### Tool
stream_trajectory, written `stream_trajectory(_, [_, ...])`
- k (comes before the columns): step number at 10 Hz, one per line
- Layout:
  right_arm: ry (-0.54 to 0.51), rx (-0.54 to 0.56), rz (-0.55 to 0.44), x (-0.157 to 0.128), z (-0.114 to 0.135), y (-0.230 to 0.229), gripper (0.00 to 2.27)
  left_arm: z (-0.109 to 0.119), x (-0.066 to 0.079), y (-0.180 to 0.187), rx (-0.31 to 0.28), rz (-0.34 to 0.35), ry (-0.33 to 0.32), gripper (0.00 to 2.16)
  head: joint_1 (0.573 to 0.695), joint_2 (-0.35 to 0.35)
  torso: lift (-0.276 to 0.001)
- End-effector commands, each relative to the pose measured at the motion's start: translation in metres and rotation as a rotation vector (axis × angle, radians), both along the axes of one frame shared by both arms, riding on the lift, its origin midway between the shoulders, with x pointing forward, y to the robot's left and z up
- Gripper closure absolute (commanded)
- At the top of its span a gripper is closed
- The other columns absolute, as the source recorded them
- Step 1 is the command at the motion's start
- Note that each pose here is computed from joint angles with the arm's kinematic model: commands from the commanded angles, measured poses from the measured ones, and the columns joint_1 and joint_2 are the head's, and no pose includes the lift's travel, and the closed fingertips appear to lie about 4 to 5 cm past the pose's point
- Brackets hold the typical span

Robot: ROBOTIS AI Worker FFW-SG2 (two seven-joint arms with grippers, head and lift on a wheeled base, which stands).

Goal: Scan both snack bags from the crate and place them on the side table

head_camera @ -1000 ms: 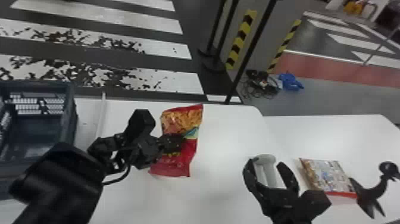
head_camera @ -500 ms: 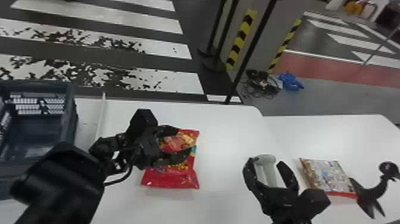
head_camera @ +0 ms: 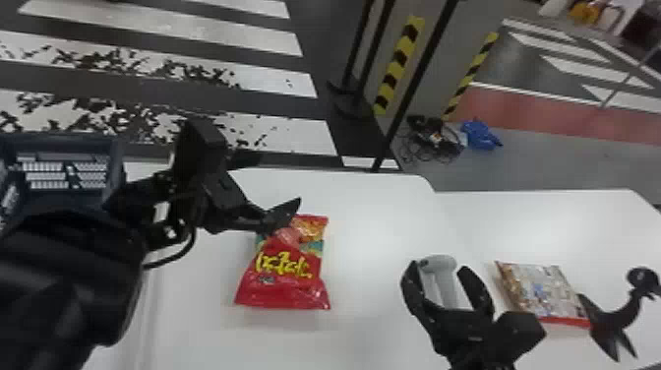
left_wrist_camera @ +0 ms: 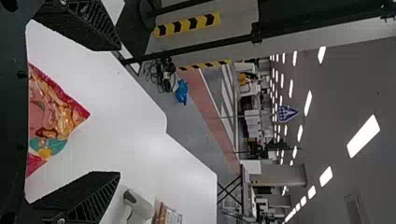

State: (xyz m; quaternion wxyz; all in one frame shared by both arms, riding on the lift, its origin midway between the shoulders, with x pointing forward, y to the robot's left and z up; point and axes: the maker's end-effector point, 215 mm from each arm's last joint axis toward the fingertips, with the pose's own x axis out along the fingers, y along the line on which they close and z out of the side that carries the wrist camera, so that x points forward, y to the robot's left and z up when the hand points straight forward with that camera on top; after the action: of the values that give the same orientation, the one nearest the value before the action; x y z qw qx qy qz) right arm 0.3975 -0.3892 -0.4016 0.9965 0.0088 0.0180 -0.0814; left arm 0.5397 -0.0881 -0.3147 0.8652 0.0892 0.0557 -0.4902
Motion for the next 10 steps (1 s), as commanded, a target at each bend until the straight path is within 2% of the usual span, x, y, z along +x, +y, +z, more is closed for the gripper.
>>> stream_trajectory(1, [-0.002, -0.004, 0.004, 0.002, 0.004, 0.001, 0.06, 0.020, 0.012, 0.027, -0.032, 0.067, -0.013, 0.03, 0.695, -0.350, -0.098])
stream_trajectory(3, [-0.007, -0.009, 0.012, 0.004, 0.009, 0.005, 0.06, 0.041, 0.023, 0.064, -0.089, 0.143, -0.029, 0.03, 0.695, -0.350, -0.098])
stream_trajectory(5, [0.011, 0.003, 0.033, 0.006, 0.009, 0.013, 0.06, 0.049, 0.037, 0.106, -0.108, 0.282, -0.045, 0.03, 0.695, -0.350, -0.098])
stream_trajectory(7, [0.073, 0.037, 0.075, 0.009, -0.003, 0.025, 0.06, 0.038, 0.044, 0.147, -0.127, 0.418, -0.017, 0.04, 0.695, -0.350, -0.098])
stream_trajectory(8, [0.149, 0.076, 0.108, 0.010, -0.020, 0.035, 0.06, 0.026, 0.046, 0.174, -0.127, 0.507, -0.001, 0.04, 0.695, -0.350, -0.098])
stream_trajectory(9, [0.220, 0.124, 0.148, 0.009, -0.035, 0.047, 0.06, 0.011, 0.042, 0.202, -0.125, 0.592, 0.021, 0.04, 0.695, -0.317, -0.098])
stream_trajectory(10, [0.250, 0.159, 0.171, 0.010, -0.039, 0.054, 0.06, 0.004, 0.037, 0.225, -0.126, 0.637, 0.032, 0.05, 0.695, -0.274, -0.098])
